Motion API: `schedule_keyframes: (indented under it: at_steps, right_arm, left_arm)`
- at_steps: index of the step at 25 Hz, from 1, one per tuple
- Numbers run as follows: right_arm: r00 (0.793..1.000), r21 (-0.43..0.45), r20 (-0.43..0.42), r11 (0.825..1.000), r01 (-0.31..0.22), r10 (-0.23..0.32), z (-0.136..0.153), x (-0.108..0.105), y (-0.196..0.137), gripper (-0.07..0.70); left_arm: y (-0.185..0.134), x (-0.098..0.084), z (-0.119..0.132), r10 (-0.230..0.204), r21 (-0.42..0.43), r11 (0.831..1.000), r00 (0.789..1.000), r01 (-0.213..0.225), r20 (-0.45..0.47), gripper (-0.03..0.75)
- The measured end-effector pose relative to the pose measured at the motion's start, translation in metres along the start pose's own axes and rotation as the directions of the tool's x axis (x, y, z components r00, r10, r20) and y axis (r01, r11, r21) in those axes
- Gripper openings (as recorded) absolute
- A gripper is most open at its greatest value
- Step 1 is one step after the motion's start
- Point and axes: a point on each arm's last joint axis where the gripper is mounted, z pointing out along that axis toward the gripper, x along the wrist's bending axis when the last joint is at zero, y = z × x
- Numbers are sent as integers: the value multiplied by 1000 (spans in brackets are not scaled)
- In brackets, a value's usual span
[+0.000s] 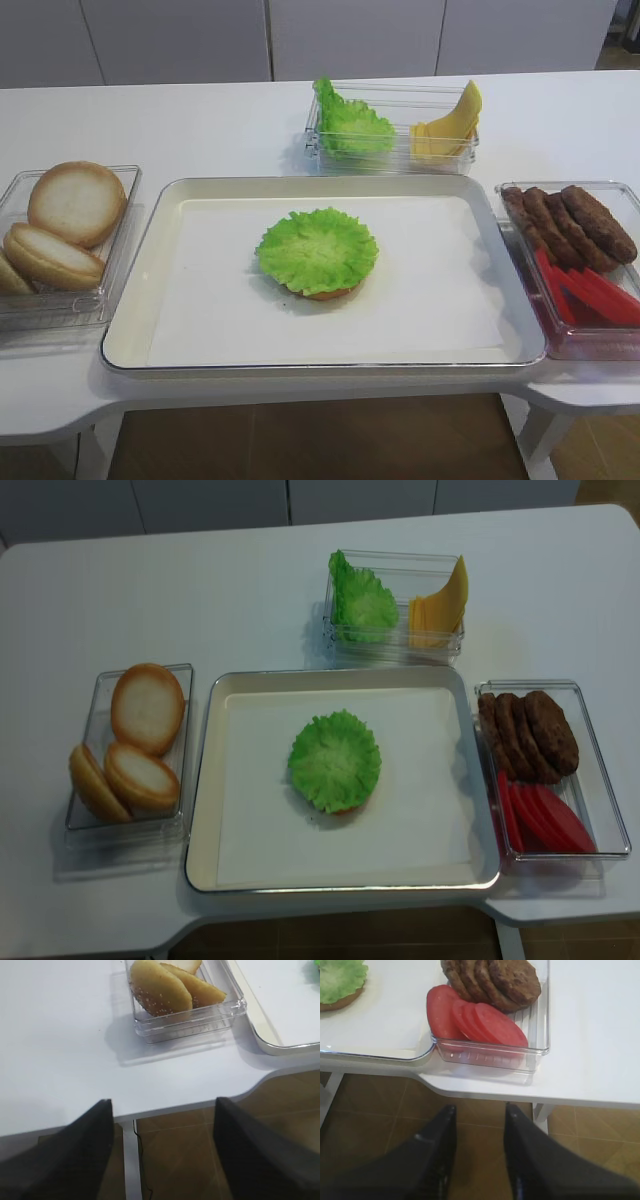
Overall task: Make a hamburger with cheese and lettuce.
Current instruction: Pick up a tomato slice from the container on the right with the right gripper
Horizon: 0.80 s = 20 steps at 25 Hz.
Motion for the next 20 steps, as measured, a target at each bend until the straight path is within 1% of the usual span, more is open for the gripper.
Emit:
schedule_keyframes:
  at_steps: [16, 20]
  right_arm:
    - [1000, 0, 0, 1000, -2, 2, 0, 0, 0, 258]
    - [1000, 0, 0, 1000, -2, 2, 0, 0, 0, 244]
  left_arm:
    - [0, 0, 0, 0, 0, 1000, 1000, 0, 0, 468]
    - [0, 0, 0, 0, 0, 1000, 1000, 0, 0, 468]
